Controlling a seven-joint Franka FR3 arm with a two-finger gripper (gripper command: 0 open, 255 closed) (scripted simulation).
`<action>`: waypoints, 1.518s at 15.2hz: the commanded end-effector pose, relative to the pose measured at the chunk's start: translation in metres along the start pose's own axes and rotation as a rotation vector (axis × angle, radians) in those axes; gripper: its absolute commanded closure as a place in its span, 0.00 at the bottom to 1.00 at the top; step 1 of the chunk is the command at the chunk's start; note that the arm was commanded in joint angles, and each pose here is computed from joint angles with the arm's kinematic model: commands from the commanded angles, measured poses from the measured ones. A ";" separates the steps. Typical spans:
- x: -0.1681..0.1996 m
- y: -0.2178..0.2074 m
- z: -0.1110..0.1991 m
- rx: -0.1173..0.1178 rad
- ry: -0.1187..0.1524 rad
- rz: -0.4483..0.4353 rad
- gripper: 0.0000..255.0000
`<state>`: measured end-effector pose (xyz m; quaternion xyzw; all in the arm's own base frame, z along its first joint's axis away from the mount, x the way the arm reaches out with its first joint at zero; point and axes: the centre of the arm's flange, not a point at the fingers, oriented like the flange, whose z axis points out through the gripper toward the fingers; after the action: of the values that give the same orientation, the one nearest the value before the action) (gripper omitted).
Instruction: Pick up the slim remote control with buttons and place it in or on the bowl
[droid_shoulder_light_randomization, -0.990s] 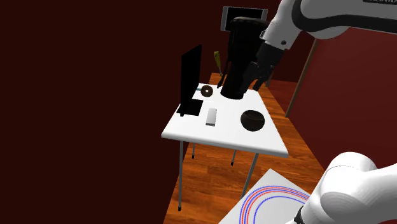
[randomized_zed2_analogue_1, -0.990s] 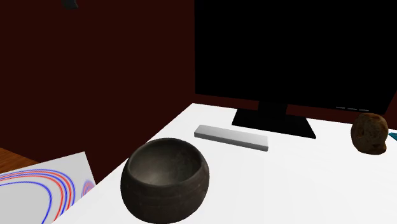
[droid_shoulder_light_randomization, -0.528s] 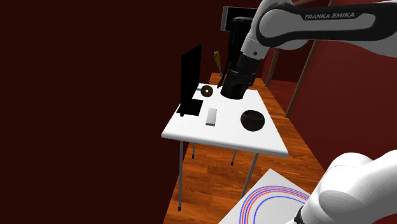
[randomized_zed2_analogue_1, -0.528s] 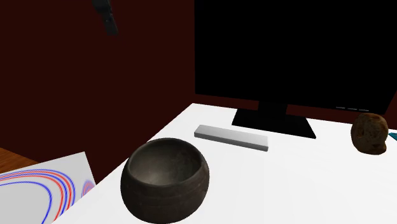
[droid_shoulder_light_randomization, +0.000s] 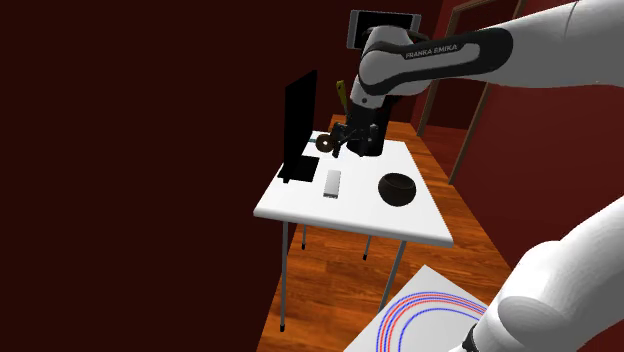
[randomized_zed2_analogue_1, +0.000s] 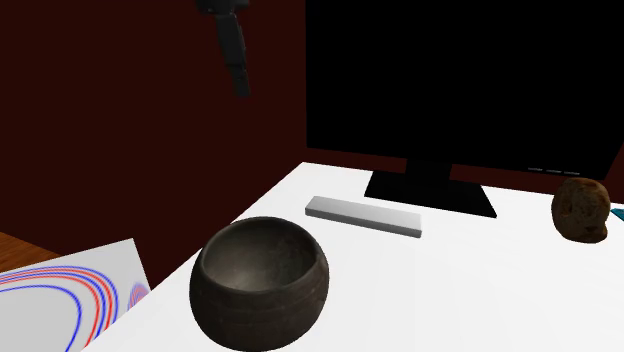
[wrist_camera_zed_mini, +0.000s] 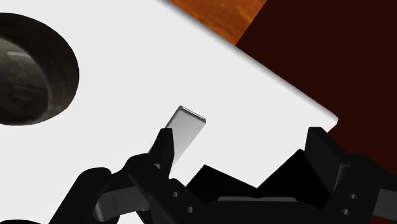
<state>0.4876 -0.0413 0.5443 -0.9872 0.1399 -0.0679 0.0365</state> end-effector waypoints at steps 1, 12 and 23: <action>0.020 0.005 0.018 -0.013 -0.009 0.041 0.00; 0.125 0.043 0.117 -0.083 -0.060 0.257 0.00; 0.193 0.092 0.202 -0.136 -0.098 0.421 0.00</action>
<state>0.6732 -0.1719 0.3659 -0.9391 0.3435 -0.0013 -0.0098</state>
